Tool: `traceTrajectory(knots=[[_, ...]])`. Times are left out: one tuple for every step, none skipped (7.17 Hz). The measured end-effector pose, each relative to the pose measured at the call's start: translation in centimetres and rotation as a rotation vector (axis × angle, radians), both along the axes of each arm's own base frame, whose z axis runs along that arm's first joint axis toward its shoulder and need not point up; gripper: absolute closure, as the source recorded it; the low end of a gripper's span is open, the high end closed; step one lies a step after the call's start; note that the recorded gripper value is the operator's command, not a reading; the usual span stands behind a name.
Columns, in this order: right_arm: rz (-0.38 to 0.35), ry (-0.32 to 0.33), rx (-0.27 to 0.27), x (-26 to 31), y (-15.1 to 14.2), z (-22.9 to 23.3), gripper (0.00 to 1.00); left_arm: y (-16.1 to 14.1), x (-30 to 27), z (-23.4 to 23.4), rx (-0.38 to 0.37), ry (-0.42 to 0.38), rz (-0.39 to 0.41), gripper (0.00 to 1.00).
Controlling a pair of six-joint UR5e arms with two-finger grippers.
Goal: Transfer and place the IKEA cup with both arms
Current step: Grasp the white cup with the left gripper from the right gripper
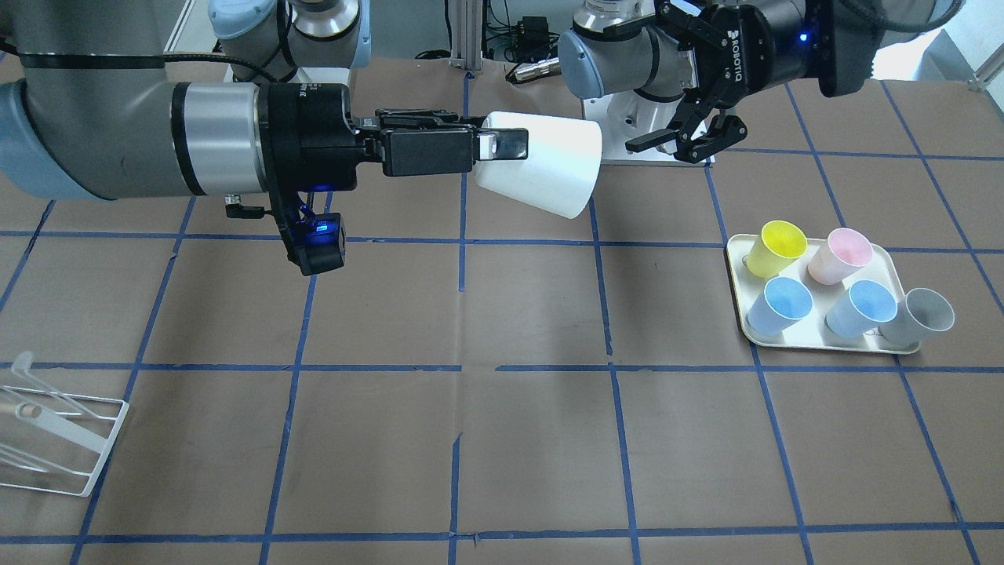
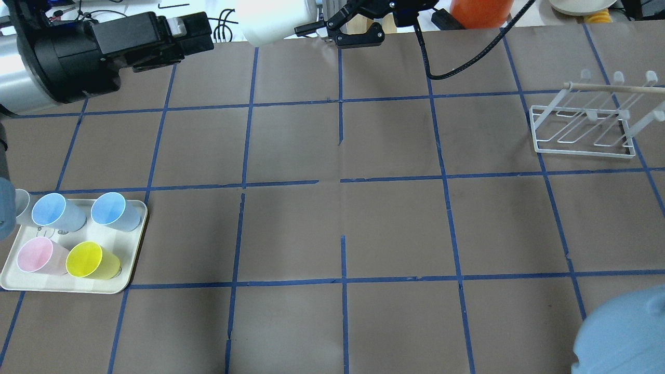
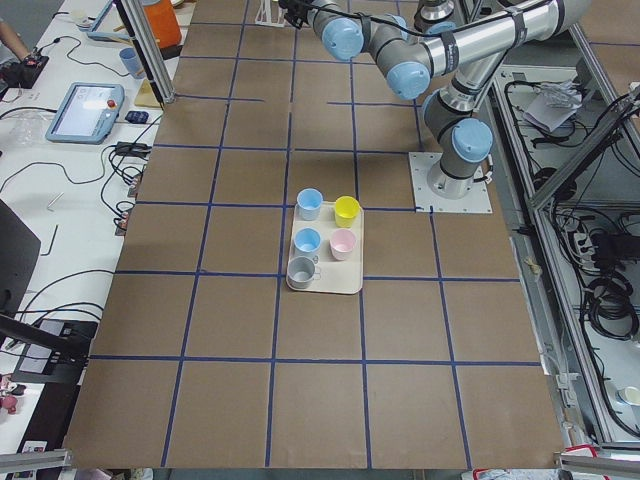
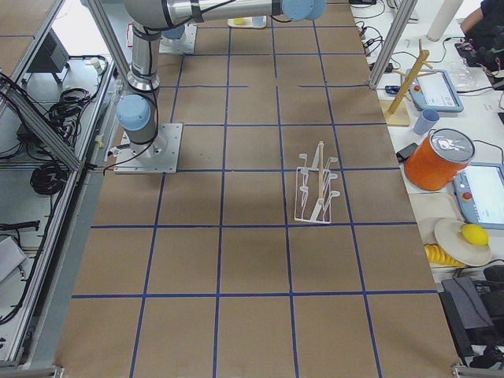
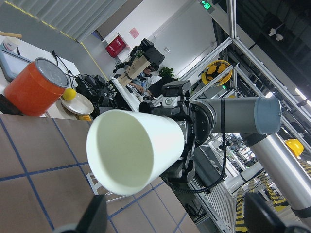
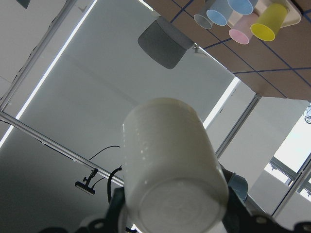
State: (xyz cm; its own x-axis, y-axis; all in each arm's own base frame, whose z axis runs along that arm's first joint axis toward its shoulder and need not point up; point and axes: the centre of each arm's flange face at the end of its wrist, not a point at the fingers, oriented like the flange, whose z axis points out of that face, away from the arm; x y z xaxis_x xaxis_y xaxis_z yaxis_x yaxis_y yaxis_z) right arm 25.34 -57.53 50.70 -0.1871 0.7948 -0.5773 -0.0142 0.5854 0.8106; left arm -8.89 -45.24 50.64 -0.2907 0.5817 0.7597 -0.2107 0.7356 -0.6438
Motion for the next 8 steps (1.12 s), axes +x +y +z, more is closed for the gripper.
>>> traceTrajectory(knots=[[0.001, -0.01, 0.015, 0.9, 0.3, 0.0, 0.55, -0.3, -0.4, -0.1, -0.016, 0.008, -0.014, 0.0], [0.004, -0.015, 0.025, 1.5, 0.6, -0.1, 0.55, -0.3, -1.0, -0.2, -0.025, 0.011, -0.03, 0.0], [0.006, -0.017, 0.03, 1.8, 0.8, -0.1, 0.55, -0.4, -1.4, -0.3, -0.027, 0.012, -0.04, 0.0], [0.007, -0.017, 0.034, 1.9, 0.9, 0.0, 0.55, -0.4, -1.5, -0.3, -0.029, 0.012, -0.044, 0.0], [0.007, -0.017, 0.04, 1.9, 1.0, 0.0, 0.55, -0.5, -1.6, -0.1, -0.032, 0.012, -0.045, 0.02], [0.007, -0.016, 0.046, 1.9, 1.1, 0.1, 0.55, -0.7, -1.6, 0.1, -0.037, 0.011, -0.047, 0.02], [0.007, -0.016, 0.049, 1.9, 1.2, 0.1, 0.55, -0.8, -1.6, 0.3, -0.041, 0.01, -0.048, 0.04], [0.007, -0.016, 0.05, 1.9, 1.2, 0.1, 0.55, -1.0, -1.6, 0.3, -0.045, 0.009, -0.05, 0.23]])
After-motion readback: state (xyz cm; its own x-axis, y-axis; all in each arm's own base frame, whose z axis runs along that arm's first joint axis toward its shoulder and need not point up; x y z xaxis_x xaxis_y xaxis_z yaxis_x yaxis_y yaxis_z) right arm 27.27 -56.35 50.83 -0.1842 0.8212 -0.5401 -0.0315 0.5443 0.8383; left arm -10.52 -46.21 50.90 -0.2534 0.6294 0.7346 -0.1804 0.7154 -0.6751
